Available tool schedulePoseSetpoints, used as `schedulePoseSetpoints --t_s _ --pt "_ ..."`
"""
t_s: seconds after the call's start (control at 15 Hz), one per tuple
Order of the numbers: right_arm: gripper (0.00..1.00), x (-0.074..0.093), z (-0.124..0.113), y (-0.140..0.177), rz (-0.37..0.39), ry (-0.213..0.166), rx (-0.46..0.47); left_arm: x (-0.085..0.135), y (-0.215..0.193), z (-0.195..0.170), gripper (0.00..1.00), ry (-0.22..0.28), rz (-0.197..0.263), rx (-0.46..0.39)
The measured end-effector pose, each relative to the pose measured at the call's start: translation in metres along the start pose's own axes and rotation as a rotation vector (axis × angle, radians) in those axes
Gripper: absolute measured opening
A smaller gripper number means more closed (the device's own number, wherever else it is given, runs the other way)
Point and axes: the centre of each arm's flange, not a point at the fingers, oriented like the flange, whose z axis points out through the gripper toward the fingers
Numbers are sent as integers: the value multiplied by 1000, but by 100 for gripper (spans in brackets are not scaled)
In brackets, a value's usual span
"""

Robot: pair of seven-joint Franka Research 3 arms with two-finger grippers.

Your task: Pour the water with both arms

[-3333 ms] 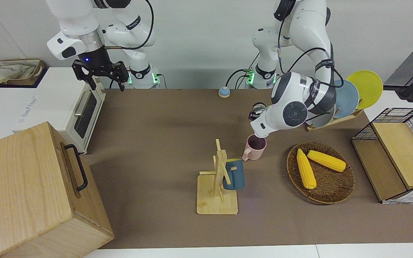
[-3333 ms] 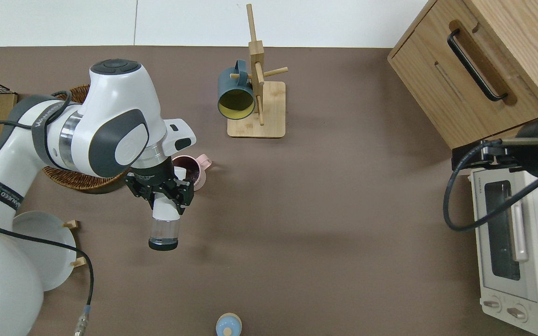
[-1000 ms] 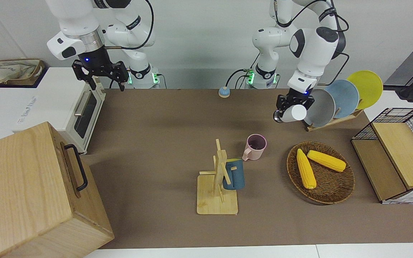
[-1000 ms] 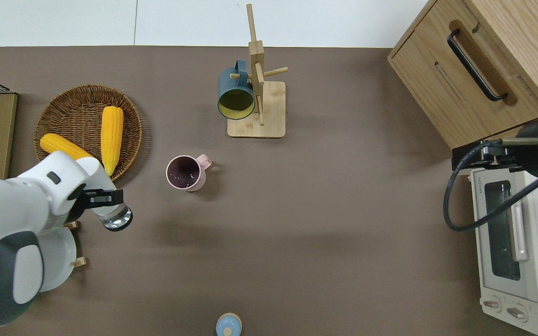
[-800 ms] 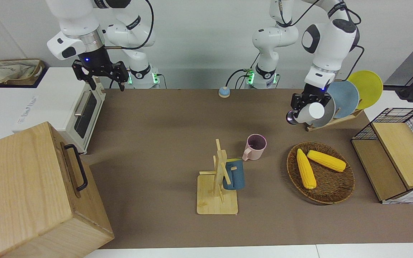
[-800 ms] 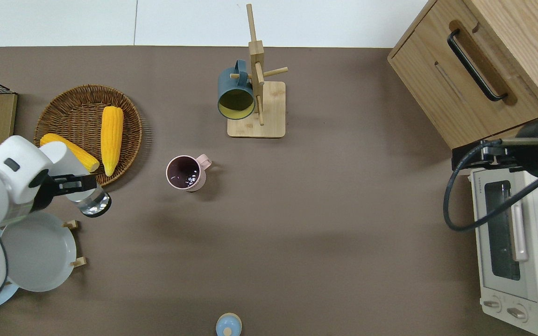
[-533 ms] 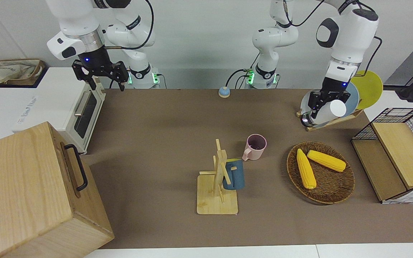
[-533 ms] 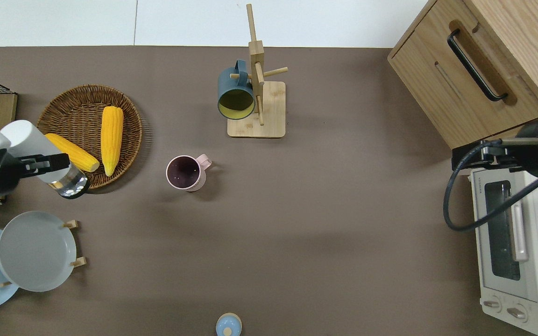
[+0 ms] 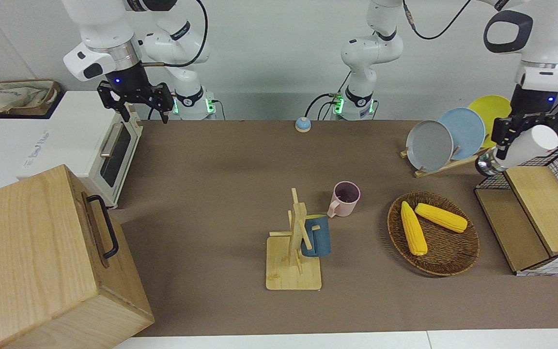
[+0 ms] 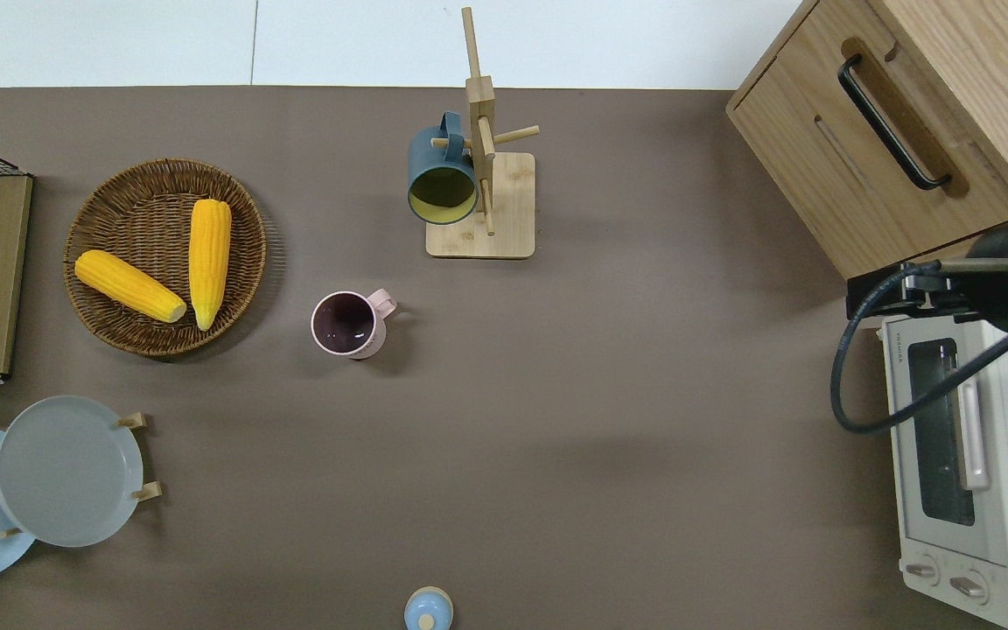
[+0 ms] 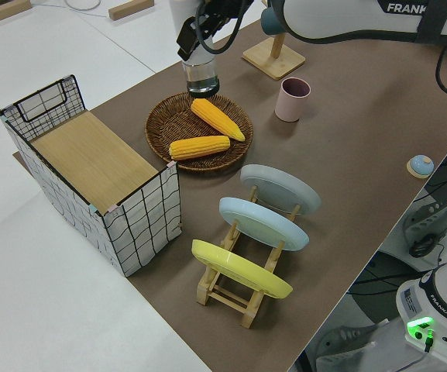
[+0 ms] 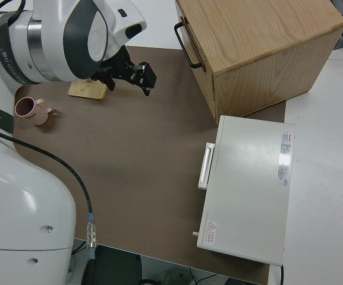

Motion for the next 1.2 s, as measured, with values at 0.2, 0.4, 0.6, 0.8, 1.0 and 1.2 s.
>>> schedulePoseSetpoints --t_s 0.2,0.4,0.6,0.8,1.0,1.2 --pt "100 0 0 0 0 0 0 24 -42 -3 63 40 -14 43" --pt "100 0 0 0 0 0 0 38 -61 5 63 59 0 48" --pt "100 0 0 0 0 0 0 41 -92 12 63 101 12 20" --pt "100 0 0 0 0 0 0 32 -132 23 63 138 29 -25" --pt "100 0 0 0 0 0 0 23 -167 37 63 195 56 -52" --pt "100 0 0 0 0 0 0 18 -177 57 63 236 92 -66"
